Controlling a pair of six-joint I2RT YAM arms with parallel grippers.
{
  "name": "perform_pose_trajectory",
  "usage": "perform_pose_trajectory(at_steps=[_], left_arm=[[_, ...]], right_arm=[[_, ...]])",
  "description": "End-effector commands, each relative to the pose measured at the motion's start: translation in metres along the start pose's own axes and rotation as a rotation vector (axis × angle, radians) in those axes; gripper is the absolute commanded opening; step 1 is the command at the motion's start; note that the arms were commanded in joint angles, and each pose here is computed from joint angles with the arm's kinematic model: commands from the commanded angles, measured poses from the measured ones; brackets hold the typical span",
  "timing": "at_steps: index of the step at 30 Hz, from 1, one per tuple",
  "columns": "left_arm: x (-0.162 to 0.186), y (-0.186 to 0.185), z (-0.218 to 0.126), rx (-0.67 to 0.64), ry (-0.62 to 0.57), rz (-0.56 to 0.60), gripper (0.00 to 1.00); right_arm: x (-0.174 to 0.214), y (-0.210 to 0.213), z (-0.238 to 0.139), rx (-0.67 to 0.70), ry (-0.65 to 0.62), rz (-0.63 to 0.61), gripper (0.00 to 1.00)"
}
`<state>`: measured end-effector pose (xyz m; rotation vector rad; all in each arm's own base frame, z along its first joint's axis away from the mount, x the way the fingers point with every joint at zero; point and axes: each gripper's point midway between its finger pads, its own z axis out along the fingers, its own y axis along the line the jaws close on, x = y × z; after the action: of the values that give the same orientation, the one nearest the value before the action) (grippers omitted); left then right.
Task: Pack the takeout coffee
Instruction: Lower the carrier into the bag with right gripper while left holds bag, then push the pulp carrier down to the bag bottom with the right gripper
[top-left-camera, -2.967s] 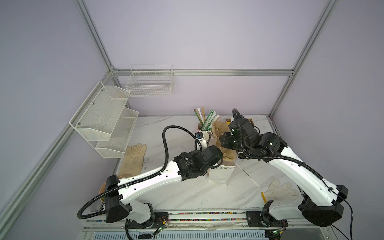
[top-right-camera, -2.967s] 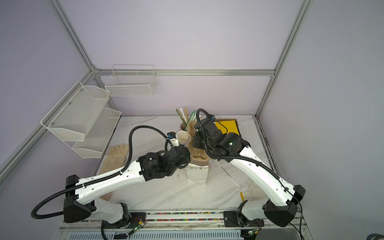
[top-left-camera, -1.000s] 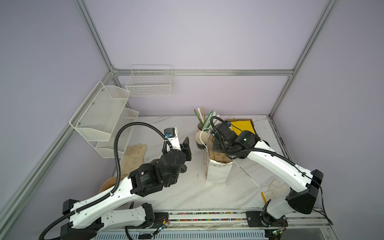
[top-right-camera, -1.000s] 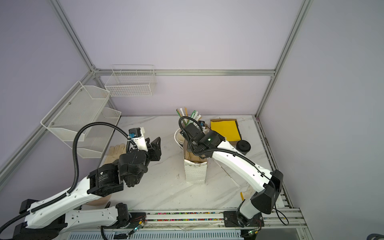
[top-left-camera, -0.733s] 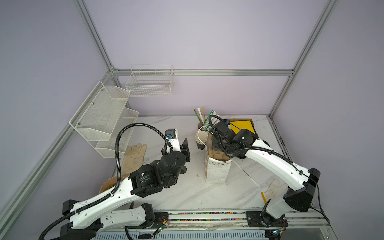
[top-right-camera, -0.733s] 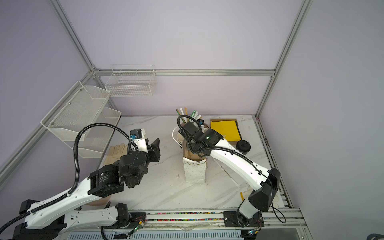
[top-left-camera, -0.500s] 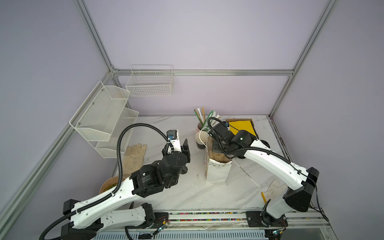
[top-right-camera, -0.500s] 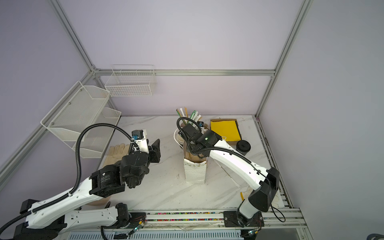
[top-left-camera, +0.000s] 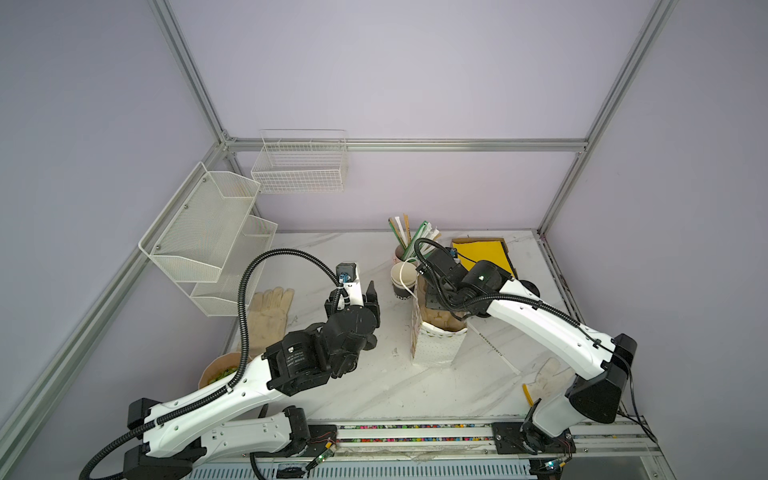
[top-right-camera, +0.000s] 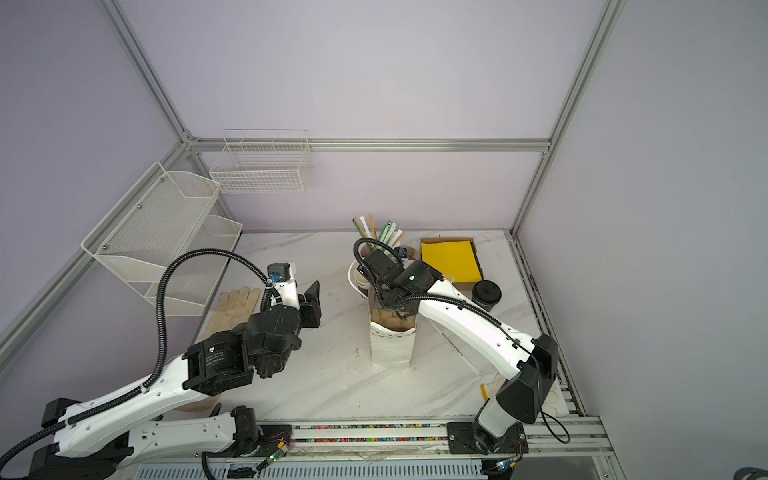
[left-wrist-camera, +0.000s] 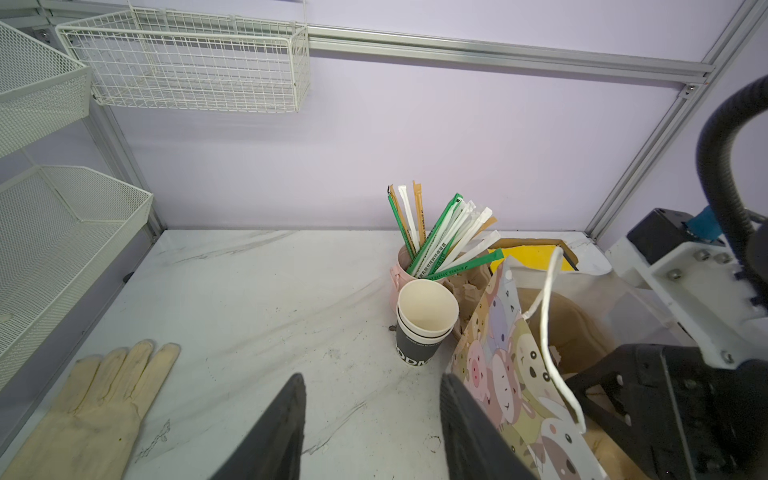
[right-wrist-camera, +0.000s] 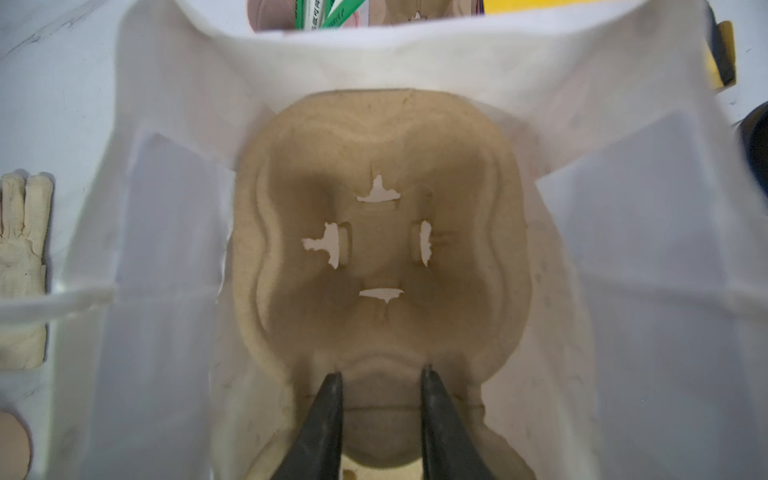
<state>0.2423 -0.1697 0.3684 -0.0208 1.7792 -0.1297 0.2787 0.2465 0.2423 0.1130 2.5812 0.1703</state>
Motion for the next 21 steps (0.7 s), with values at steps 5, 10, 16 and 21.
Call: perform_pose_trajectory(at_steps=[5,10,16,21], left_arm=[[0.0,0.01,0.0,-0.034,-0.023,0.0,0.52],[0.0,0.011,-0.001,-0.034,-0.025,-0.001,0.52],[0.0,0.013,-0.002,-0.037,-0.026,0.0,0.52],[0.0,0.012,-0.001,-0.038,-0.025,0.001,0.52]], right_arm=[[-0.008,-0.008,-0.02,0.005,-0.025,0.014,0.25],[0.001,-0.007,-0.003,0.037,0.006,-0.004,0.26],[0.001,-0.011,0.015,0.072,0.005,-0.002,0.26],[-0.001,-0.018,0.028,0.063,0.033,0.023,0.26]])
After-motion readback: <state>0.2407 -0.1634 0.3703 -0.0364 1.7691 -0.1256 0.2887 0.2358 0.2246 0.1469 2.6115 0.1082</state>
